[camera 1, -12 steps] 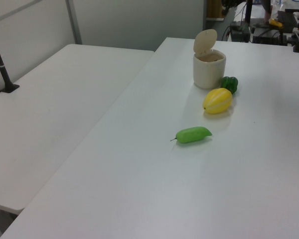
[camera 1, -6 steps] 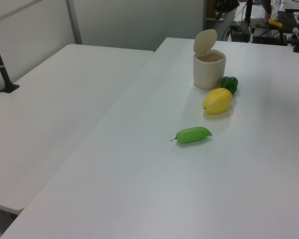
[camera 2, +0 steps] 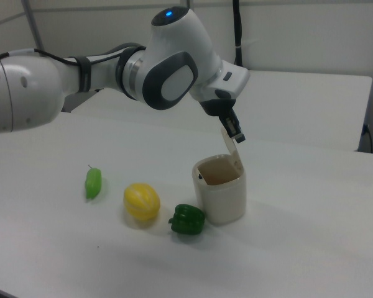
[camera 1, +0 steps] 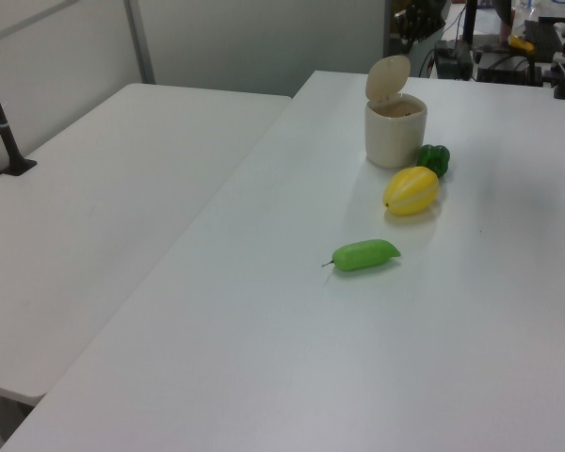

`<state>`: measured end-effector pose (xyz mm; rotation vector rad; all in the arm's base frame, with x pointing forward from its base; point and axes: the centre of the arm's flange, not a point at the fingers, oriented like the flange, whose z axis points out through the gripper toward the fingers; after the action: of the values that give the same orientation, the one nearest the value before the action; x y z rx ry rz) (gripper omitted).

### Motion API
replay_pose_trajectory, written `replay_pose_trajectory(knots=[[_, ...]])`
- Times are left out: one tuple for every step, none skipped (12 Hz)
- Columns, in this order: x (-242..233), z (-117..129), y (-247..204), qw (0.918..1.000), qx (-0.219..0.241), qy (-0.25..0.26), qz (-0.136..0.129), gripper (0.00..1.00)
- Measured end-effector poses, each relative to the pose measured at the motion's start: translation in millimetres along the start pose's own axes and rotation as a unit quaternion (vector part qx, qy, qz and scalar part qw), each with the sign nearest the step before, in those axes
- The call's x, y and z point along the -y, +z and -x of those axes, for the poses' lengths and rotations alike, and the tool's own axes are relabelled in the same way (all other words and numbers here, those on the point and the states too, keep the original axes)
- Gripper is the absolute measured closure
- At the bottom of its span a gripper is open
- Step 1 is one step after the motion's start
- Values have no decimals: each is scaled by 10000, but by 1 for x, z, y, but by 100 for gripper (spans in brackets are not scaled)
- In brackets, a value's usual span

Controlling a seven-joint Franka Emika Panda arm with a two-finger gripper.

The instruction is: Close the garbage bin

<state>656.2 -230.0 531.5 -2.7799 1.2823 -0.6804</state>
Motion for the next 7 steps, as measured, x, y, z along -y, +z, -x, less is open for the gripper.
replay_pose_trajectory(knots=[[5, 4, 5, 10000, 37, -42, 5, 100], [9, 7, 8, 10000, 59, -74, 3, 100], [12, 8, 8, 9999, 65, -92, -2, 100], [12, 8, 8, 9999, 61, -93, -5, 100], [12, 8, 8, 9999, 59, -93, -6, 100], [12, 8, 8, 9999, 60, -96, -7, 100], [15, 10, 9, 9999, 94, -116, 0, 100]])
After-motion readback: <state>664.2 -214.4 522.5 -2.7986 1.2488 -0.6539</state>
